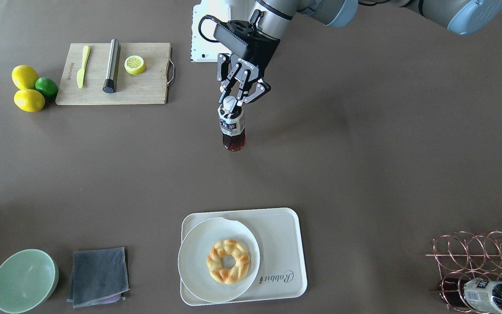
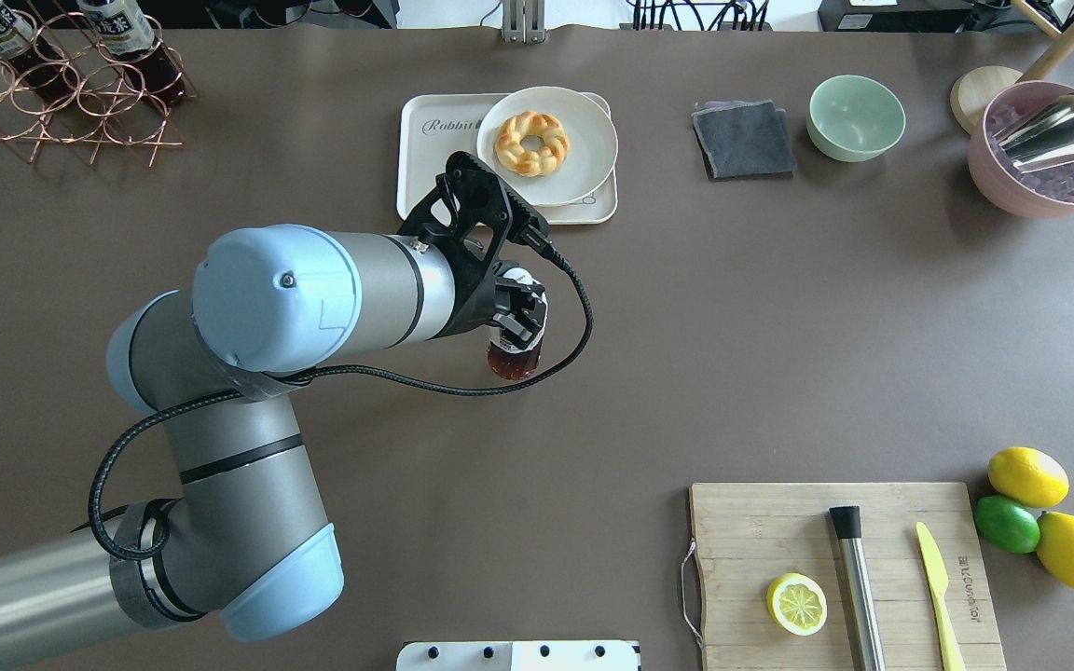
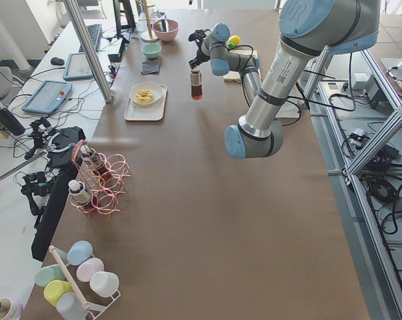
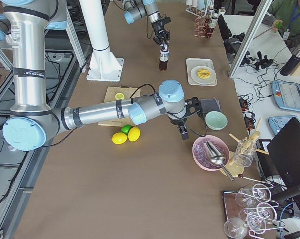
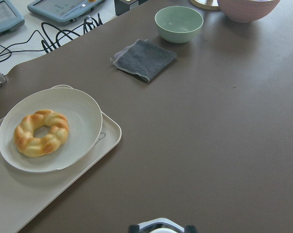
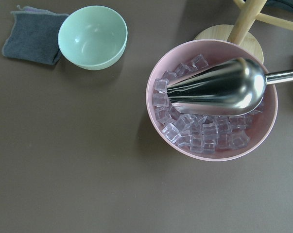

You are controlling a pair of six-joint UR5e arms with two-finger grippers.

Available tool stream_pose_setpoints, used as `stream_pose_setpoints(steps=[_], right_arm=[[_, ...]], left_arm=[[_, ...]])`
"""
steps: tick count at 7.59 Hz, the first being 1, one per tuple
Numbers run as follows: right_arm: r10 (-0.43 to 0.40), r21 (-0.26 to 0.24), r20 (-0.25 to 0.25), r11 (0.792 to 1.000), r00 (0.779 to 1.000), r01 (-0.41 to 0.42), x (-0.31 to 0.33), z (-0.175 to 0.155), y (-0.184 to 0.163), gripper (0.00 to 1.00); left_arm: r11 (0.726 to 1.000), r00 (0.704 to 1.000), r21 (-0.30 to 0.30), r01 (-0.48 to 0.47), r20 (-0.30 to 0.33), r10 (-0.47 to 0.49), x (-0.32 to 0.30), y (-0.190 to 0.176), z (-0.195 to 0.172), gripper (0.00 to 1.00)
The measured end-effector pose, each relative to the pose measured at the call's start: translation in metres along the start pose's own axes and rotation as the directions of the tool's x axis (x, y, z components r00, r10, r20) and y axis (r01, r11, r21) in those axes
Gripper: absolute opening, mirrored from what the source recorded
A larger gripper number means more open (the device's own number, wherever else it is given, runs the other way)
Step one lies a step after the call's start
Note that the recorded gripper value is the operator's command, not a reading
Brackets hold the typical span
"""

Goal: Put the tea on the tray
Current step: 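Carry the bottle with the left gripper and set it upright mid-table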

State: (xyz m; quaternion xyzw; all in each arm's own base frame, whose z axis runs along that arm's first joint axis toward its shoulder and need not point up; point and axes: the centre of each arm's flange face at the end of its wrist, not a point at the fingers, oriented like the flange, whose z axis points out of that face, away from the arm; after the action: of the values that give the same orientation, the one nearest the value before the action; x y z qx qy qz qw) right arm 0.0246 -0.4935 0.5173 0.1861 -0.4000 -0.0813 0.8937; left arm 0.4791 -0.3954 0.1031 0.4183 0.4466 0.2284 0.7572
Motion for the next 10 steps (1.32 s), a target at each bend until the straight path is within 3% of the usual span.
stream_pose_setpoints(steps=[4,5,6,7,10], right_arm=[[-0.004,0.004,0.003,1.0,1.0,0.004,-0.002,-0.001,-0.003,1.0],[-0.004,0.004,0.004,1.0,1.0,0.004,-0.002,-0.001,-0.004,1.0],[-0.004,0.005,0.004,1.0,1.0,0.004,-0.003,-0.001,-0.004,1.0],[-0.005,0.005,0.004,1.0,1.0,0.005,-0.003,-0.001,-0.005,1.0],[-0.005,0.006,0.006,1.0,1.0,0.005,-0.004,-0.002,-0.006,1.0]], left_arm=[[1.0,1.0,0.002,-0.017,0.0,0.017,0.015,0.02,0.01,0.0],[1.0,1.0,0.008,-0.017,-0.005,0.017,0.013,0.024,0.012,0.31],[1.0,1.0,0.012,-0.017,-0.008,0.017,0.013,0.026,0.012,0.78],[1.0,1.0,0.015,-0.017,-0.011,0.017,0.013,0.027,0.011,0.98],[0.999,1.0,0.038,-0.003,-0.028,0.004,0.014,0.025,0.007,0.98]])
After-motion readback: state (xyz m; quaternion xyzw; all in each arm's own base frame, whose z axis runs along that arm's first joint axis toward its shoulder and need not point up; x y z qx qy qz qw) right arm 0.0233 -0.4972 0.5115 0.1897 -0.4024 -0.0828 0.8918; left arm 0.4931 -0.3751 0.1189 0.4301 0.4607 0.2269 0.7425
